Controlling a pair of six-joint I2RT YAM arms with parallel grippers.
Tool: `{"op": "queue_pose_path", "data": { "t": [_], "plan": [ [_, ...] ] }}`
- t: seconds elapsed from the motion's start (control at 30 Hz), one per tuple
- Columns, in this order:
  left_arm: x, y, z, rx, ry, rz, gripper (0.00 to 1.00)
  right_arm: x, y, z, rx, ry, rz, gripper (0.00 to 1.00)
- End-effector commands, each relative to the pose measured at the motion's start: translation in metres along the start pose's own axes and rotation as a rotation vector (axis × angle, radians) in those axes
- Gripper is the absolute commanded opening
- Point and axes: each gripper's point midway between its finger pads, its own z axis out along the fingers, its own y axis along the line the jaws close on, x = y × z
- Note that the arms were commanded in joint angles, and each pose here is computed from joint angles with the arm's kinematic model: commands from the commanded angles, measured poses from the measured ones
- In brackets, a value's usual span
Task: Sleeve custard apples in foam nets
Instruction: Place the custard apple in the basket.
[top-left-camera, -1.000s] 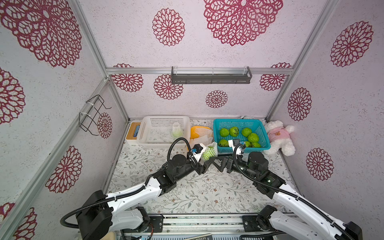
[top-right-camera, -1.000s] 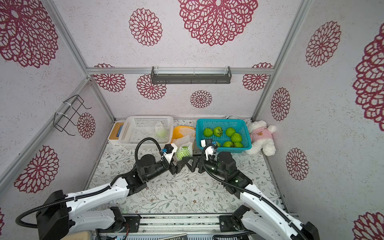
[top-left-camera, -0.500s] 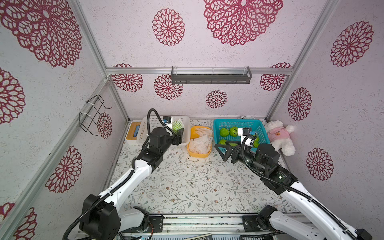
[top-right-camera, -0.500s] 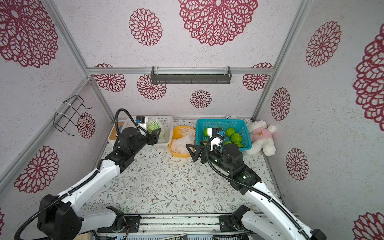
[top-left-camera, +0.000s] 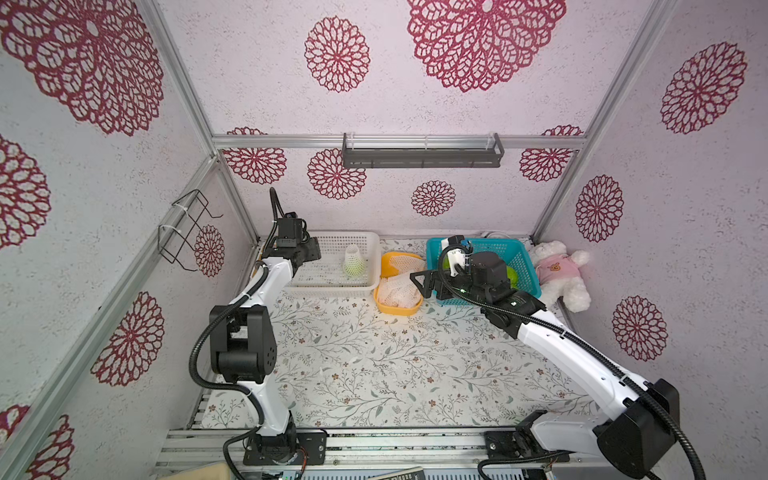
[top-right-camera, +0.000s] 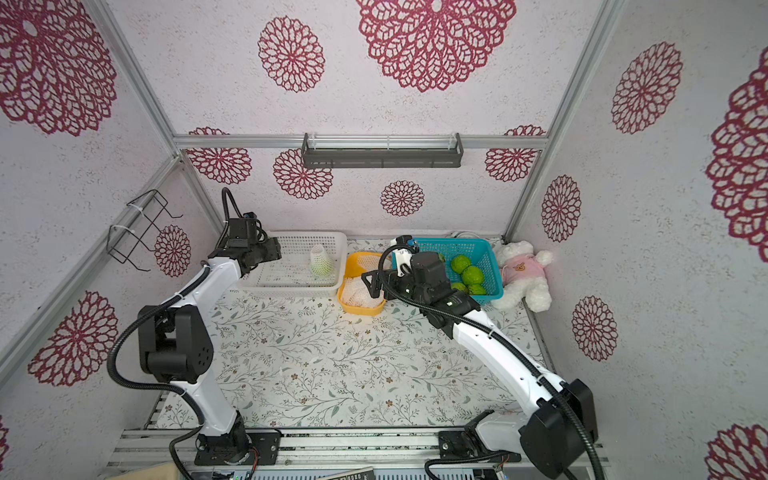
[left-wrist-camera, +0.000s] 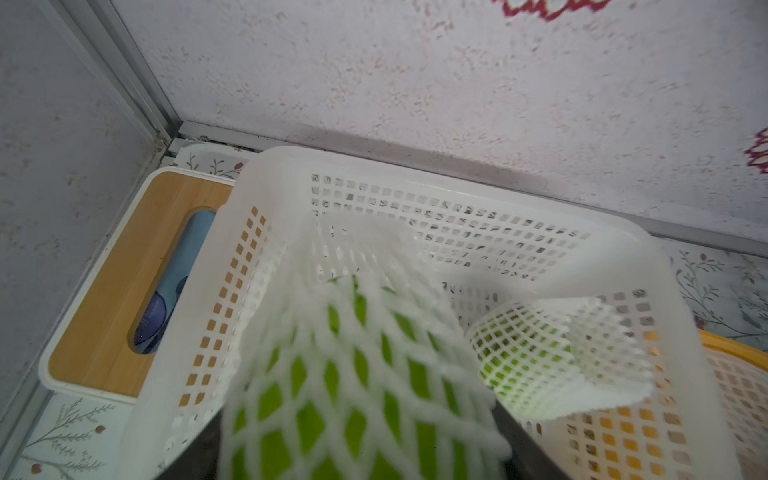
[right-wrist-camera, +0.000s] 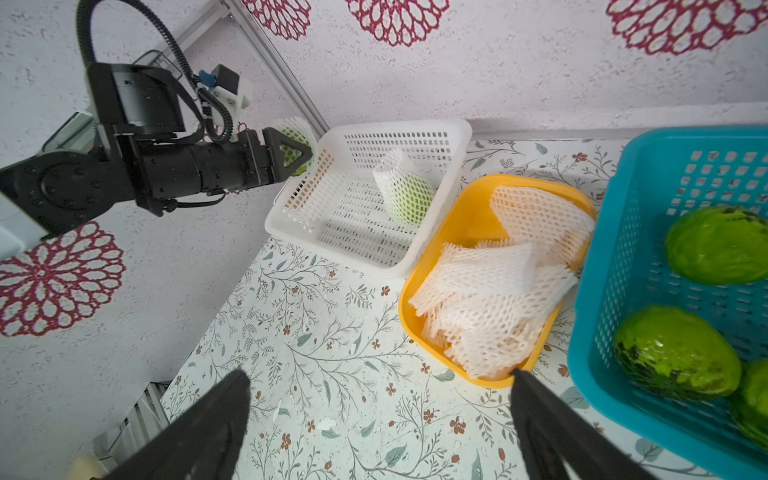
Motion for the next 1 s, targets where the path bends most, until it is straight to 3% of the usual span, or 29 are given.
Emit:
{"op": "queue_pose_path", "data": {
  "t": [0.0,0.47,0.67,0.97],
  "plan": [
    [0.009,0.004,0.026,-0.041,0.071,0.048,0.55,-0.025,0.014,-0.004,-0.070,-0.058,-0.021,0.99],
    [0.038,0.010,0.100,-0.107,0.169,0.085,0.69,-0.029,-0.006,0.006,-0.071,-0.051,0.036,0.99],
    [0.038,0.010,0.101,-0.140,0.174,0.120,0.92,-0.032,-0.008,0.008,-0.078,-0.052,0.047,0.99],
    [0.038,0.004,0.093,-0.117,0.180,0.145,0.97,-0.034,-0.006,0.005,-0.089,-0.057,0.047,0.99]
  ]
}}
